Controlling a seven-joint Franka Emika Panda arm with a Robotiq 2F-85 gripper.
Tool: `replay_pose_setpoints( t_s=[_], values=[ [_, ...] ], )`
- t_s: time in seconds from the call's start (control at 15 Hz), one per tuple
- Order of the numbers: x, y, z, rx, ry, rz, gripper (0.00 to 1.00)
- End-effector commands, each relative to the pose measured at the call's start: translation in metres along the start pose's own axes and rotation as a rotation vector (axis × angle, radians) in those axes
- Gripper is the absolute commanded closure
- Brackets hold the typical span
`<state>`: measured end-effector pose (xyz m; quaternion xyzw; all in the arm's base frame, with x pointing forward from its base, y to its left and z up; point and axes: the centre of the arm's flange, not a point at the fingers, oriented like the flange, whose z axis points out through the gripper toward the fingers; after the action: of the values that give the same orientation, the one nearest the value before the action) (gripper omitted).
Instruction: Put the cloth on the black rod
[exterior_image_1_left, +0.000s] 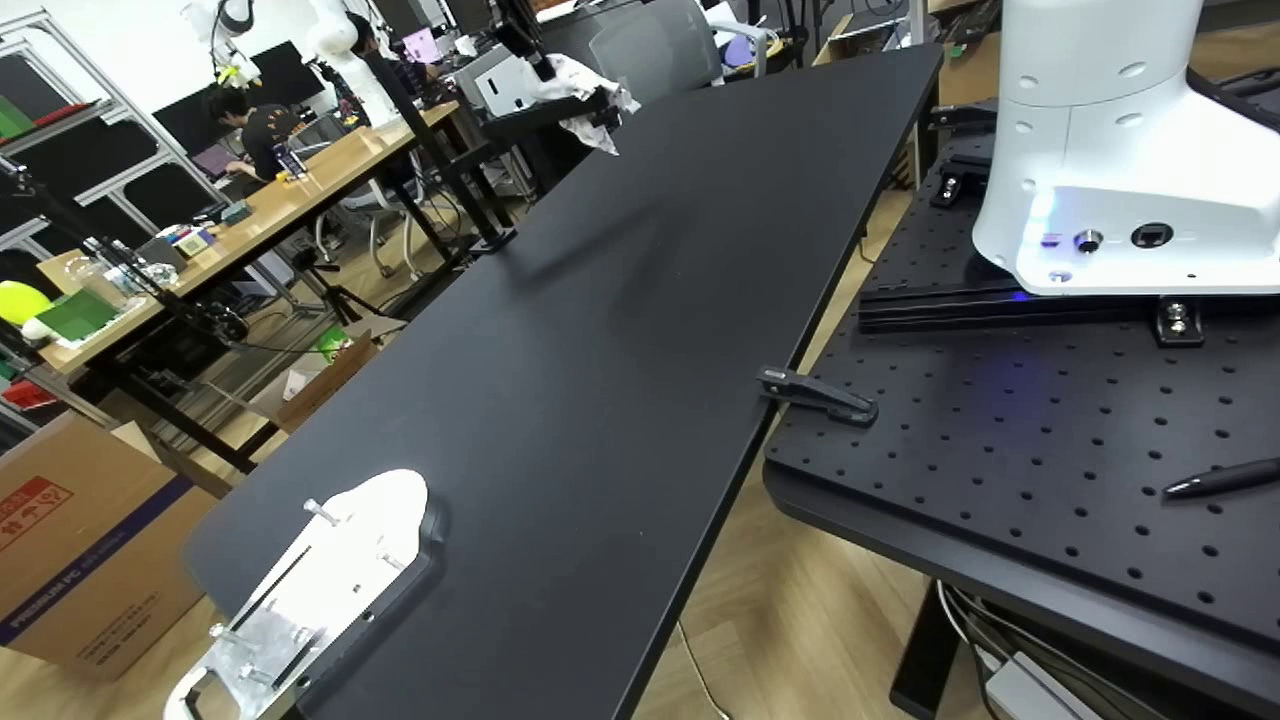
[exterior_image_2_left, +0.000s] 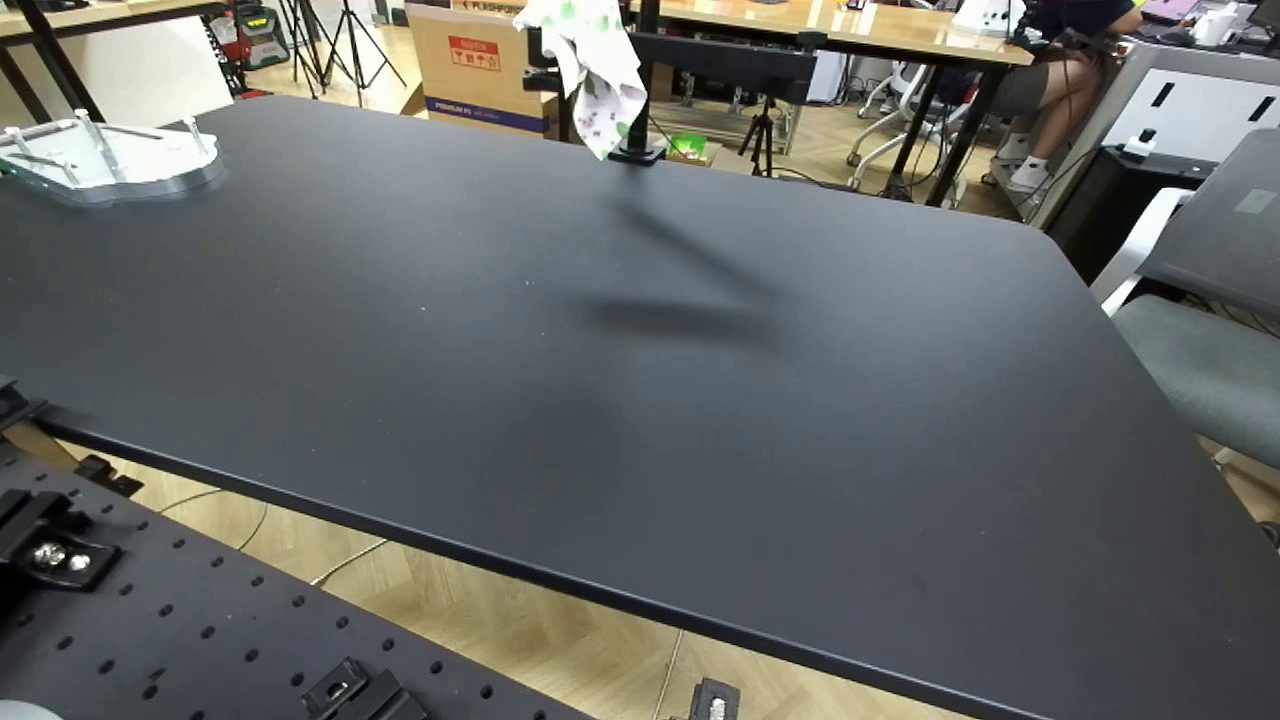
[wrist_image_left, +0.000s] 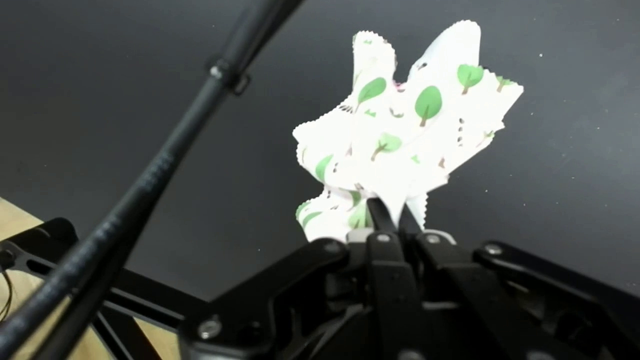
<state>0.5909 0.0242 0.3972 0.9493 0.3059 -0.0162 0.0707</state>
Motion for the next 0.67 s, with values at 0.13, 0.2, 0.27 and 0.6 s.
replay_pose_setpoints(
  t_s=[0.13, 0.2, 0.27, 0.6],
  values=[
    [-0.009, -0.014, -0.008, -0.007, -0.006, 0.024, 0.99],
    [-0.012, -0.015, -0.011, 0.003, -0.014, 0.038, 0.99],
    [-0.016, -0.016, -0.016, 0.01, -0.02, 0.055, 0.99],
    [-0.03, -0.021, -0.028, 0.017, -0.046, 0.058, 0.99]
  ],
)
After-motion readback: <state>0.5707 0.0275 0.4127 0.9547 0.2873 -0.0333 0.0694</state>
